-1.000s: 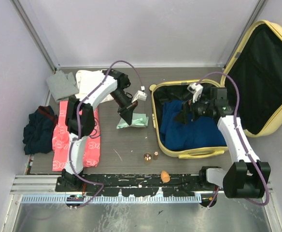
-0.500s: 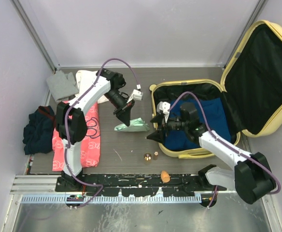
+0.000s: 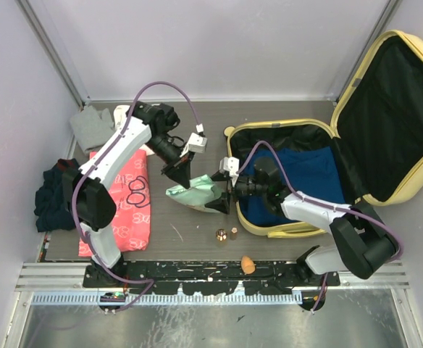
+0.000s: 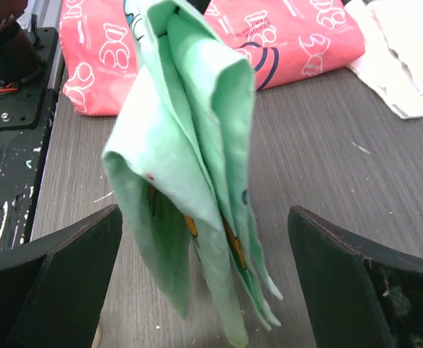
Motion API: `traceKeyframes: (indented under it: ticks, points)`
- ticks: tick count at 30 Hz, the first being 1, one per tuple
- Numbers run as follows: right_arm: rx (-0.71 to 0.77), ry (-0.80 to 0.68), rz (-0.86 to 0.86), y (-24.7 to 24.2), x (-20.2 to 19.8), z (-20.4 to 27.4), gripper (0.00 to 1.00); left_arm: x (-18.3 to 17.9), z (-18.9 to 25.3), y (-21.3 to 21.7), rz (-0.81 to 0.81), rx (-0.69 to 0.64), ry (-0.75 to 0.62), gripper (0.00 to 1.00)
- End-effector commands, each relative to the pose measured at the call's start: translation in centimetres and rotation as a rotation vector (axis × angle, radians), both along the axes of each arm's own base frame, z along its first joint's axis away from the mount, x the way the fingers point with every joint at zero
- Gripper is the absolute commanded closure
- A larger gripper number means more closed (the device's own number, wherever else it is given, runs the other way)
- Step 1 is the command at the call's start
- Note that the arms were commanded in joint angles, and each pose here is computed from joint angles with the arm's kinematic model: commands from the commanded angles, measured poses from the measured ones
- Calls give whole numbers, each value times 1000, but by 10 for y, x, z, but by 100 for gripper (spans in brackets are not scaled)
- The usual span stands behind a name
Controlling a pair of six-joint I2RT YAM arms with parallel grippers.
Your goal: Pack the luggage
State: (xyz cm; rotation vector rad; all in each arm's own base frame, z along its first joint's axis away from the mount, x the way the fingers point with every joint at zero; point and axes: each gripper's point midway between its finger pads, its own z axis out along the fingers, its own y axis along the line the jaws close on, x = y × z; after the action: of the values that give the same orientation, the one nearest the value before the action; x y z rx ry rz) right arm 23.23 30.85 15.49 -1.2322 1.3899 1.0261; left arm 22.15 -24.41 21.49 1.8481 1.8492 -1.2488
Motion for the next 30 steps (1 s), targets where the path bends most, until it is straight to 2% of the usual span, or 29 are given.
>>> traceKeyframes:
  ticks: [1,9,10,13,16,19,23,25,28,29,30]
  points:
    - [74,-111,15,9,2,21,0,-42,31,20,-14,8,71,100]
    - [111,-148,49,20,-8,35,0,-50,37,27,-13,18,29,100]
    - [114,-135,59,23,-11,36,5,-50,40,26,-3,11,38,100]
    - [126,-105,86,33,-21,39,28,-42,53,20,60,-35,82,100]
    - [138,-33,85,35,-28,41,59,-24,65,20,153,-94,135,100]
    - [161,32,66,32,-32,49,84,-5,68,24,233,-128,199,100]
    - [226,96,20,33,-29,79,97,2,62,21,267,-126,280,99]
    - [250,121,-7,33,-26,95,99,11,58,22,323,-110,348,89]
    - [249,173,-29,31,-25,103,100,45,56,37,489,-104,444,57]
    - [246,189,-31,30,-26,104,100,60,61,48,573,-120,460,41]
    - [243,205,-32,30,-26,104,99,79,67,61,640,-165,423,19]
